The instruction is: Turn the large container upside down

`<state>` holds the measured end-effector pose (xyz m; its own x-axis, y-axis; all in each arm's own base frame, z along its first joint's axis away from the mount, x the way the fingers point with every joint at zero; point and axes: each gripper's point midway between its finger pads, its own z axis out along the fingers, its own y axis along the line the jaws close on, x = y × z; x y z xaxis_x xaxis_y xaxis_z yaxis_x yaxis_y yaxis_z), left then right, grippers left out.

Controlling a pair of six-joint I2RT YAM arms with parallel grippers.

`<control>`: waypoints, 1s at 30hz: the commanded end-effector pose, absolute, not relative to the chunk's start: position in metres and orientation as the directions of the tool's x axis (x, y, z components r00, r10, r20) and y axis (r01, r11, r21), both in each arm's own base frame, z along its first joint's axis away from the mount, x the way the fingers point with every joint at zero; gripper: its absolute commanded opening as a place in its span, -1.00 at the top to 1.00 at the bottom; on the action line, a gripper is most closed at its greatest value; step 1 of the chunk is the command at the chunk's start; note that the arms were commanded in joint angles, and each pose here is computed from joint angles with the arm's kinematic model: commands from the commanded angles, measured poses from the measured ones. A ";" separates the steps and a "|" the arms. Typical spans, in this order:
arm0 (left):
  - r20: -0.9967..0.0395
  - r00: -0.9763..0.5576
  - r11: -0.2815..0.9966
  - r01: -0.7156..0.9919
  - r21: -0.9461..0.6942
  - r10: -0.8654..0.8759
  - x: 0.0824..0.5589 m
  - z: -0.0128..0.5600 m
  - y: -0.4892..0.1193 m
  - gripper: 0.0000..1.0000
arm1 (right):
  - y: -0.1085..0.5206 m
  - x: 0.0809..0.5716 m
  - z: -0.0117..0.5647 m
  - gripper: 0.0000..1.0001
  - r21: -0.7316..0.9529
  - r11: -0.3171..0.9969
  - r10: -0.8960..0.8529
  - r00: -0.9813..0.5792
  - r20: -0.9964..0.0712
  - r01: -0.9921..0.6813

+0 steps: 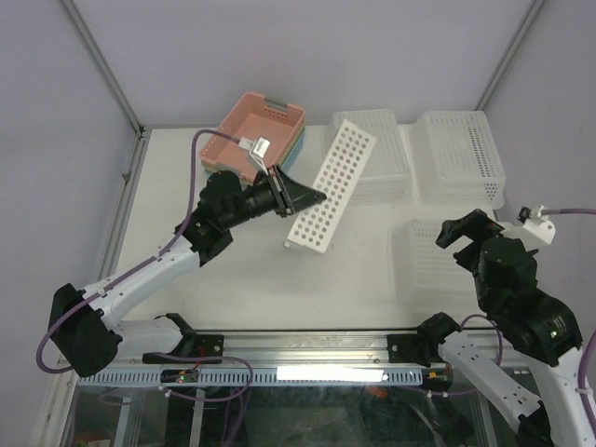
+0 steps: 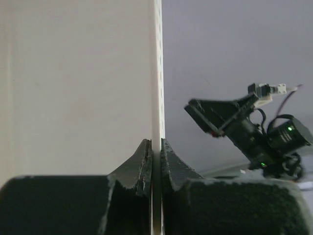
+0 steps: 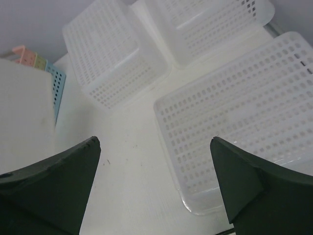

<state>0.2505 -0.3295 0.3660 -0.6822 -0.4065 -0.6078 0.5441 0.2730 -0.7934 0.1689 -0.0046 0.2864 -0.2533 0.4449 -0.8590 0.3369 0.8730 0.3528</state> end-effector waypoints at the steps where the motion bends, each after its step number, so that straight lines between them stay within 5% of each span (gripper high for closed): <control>1: -0.423 -0.716 -0.175 0.598 -0.782 -0.556 0.191 0.444 -0.315 1.00 | -0.038 0.158 0.319 -0.98 0.374 0.836 0.443 -0.090 -0.892 0.403; 13: -0.055 -0.915 -0.567 0.294 -0.769 -0.400 0.173 0.389 -0.323 1.00 | -0.026 0.160 0.308 -0.99 0.390 0.839 0.469 -0.142 -0.872 0.380; 30: 0.174 -0.891 -0.528 0.084 -0.845 -0.420 0.197 0.296 -0.343 1.00 | -0.019 0.163 0.299 -0.98 0.397 0.841 0.479 -0.164 -0.862 0.368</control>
<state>0.2080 -0.3689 0.2346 -0.8842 -0.4372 0.1642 -0.0456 -0.2691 -0.9620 0.1572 -0.0221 0.2951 -0.1887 0.4529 -0.8714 0.3669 0.8556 0.3653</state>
